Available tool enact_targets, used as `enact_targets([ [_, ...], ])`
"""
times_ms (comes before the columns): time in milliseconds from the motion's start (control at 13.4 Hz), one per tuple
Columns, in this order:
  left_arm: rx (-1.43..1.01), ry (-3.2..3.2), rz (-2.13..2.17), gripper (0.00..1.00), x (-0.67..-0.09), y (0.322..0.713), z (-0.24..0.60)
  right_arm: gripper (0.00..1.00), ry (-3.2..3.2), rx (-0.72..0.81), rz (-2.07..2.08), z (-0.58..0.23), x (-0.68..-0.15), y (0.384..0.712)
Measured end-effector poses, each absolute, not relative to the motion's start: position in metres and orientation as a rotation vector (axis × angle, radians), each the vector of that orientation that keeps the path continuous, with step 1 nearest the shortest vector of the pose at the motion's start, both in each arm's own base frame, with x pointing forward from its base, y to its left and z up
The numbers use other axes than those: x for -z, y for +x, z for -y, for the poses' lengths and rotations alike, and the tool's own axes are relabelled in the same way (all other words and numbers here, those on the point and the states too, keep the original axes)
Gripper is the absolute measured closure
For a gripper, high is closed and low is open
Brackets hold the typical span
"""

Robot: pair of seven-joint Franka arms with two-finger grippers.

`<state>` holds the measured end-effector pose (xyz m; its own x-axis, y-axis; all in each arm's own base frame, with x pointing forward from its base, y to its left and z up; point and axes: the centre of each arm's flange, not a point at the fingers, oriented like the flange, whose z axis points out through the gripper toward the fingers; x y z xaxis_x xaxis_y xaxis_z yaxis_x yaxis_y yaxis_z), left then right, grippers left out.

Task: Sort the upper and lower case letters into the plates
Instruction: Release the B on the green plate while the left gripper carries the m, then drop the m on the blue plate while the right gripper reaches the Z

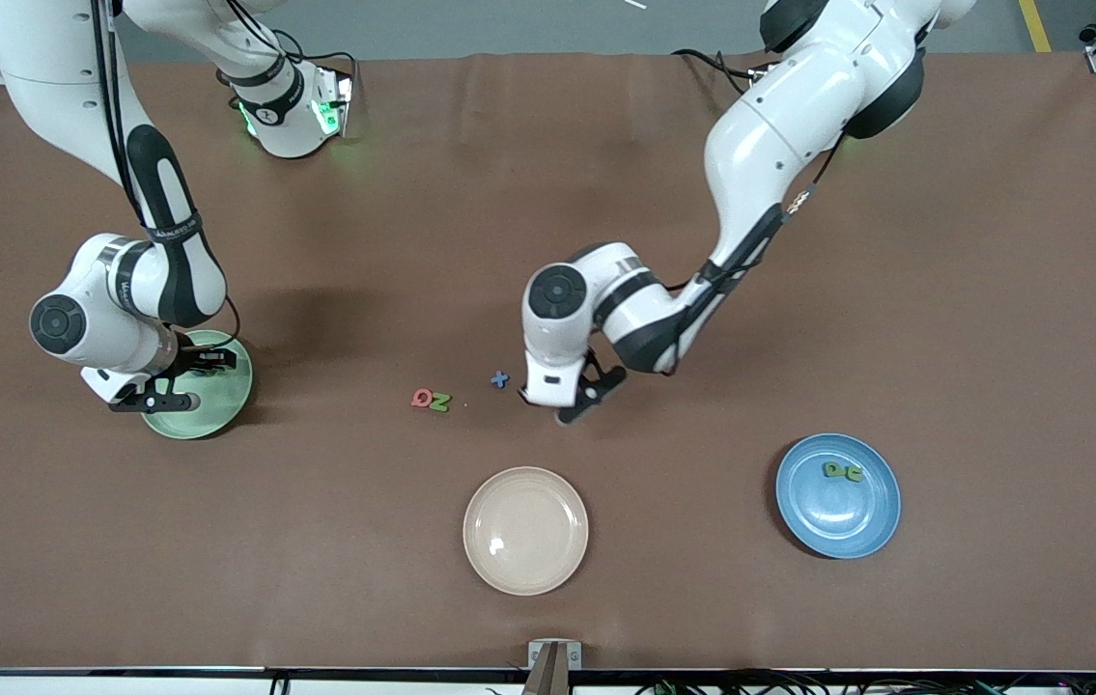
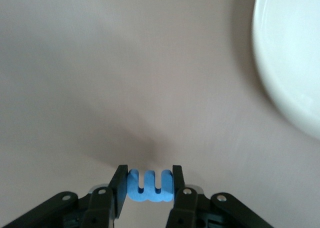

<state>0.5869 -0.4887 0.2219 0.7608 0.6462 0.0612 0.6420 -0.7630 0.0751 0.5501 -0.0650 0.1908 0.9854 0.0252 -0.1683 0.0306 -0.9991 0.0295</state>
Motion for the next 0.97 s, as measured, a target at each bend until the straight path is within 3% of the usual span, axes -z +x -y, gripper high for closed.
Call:
enact_targets([
  [150, -0.179, 2.932, -1.05, 0.6, -0.255, 0.64, 0.416, 0.61, 3.099, 0.262, -0.047, 0.063, -0.19, 0.55],
  [224, -0.184, 2.969, -1.03, 0.6, -0.264, 0.664, 0.374, 0.56, 3.1, 0.26, -0.048, 0.063, -0.191, 0.551],
  [449, -0.155, 3.05, -0.914, 0.6, -0.267, 0.724, 0.228, 0.23, 3.122, 0.321, -0.058, 0.057, -0.211, 0.562],
  [599, -0.121, 3.077, -0.873, 0.6, -0.259, 0.738, 0.163, 0.01, 3.152, 0.373, -0.043, 0.043, -0.253, 0.58],
  [823, -0.064, 3.094, -0.862, 0.6, -0.234, 0.741, 0.119, 0.0, 3.159, 0.352, 0.037, -0.001, -0.302, 0.601],
  [973, -0.049, 3.083, -0.868, 0.43, -0.218, 0.741, 0.101, 0.0, 3.14, 0.327, 0.113, -0.049, -0.308, 0.605],
])
